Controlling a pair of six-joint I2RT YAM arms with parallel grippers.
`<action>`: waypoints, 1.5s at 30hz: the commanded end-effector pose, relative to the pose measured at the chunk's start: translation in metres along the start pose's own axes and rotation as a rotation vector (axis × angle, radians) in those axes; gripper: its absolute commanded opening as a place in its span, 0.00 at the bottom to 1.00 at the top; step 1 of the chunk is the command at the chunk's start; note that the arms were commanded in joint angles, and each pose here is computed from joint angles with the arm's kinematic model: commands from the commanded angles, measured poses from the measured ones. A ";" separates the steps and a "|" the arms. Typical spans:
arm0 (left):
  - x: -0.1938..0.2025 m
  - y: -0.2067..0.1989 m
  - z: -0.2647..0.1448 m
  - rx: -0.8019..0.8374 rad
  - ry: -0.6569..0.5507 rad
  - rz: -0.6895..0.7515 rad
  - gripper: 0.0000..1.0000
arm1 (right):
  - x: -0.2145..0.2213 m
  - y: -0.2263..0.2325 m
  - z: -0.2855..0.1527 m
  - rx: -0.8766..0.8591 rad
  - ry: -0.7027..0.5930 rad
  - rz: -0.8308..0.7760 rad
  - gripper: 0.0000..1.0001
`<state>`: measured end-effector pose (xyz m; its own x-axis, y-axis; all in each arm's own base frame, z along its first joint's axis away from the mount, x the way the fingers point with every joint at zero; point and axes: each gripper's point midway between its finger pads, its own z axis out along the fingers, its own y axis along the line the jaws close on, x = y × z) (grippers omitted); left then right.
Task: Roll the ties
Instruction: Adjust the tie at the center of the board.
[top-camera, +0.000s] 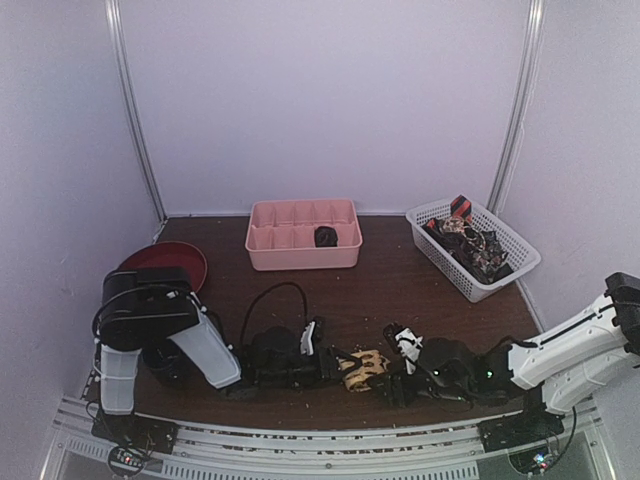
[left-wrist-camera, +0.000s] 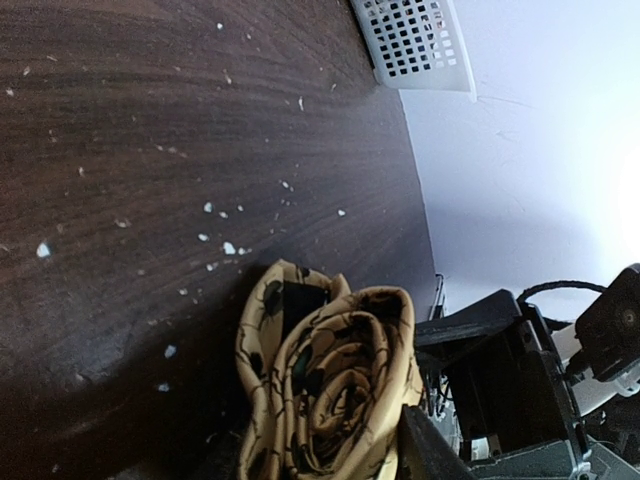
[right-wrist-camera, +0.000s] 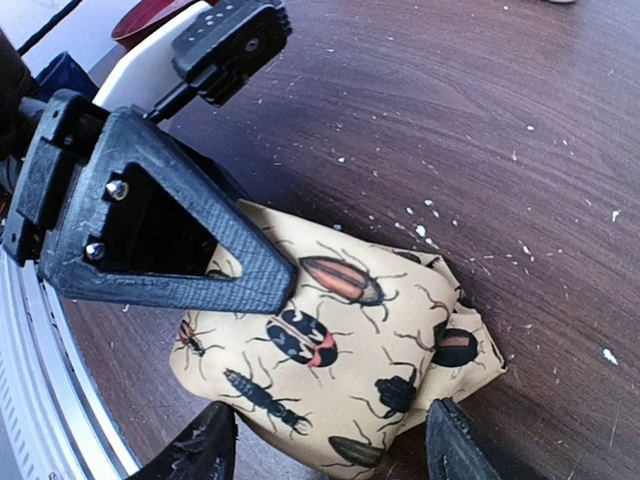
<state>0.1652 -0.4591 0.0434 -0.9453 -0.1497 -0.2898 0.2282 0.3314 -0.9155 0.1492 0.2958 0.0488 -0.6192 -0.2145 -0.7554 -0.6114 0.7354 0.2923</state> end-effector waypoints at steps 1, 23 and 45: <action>0.002 0.001 0.004 0.020 0.028 0.000 0.43 | -0.005 0.007 -0.005 -0.011 -0.001 -0.073 0.67; 0.006 -0.010 0.006 0.063 0.024 -0.092 0.52 | -0.011 0.004 0.016 0.093 -0.043 -0.064 0.55; 0.022 -0.015 0.013 0.066 0.064 -0.150 0.49 | -0.001 0.004 0.012 0.053 -0.070 -0.016 0.52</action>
<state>0.1606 -0.4673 0.0459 -0.9697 -0.1983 -0.1426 0.0876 0.2627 -0.9609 0.1563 0.3084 0.0421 -0.5677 -0.1961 -0.7995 -0.5941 0.7699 0.2330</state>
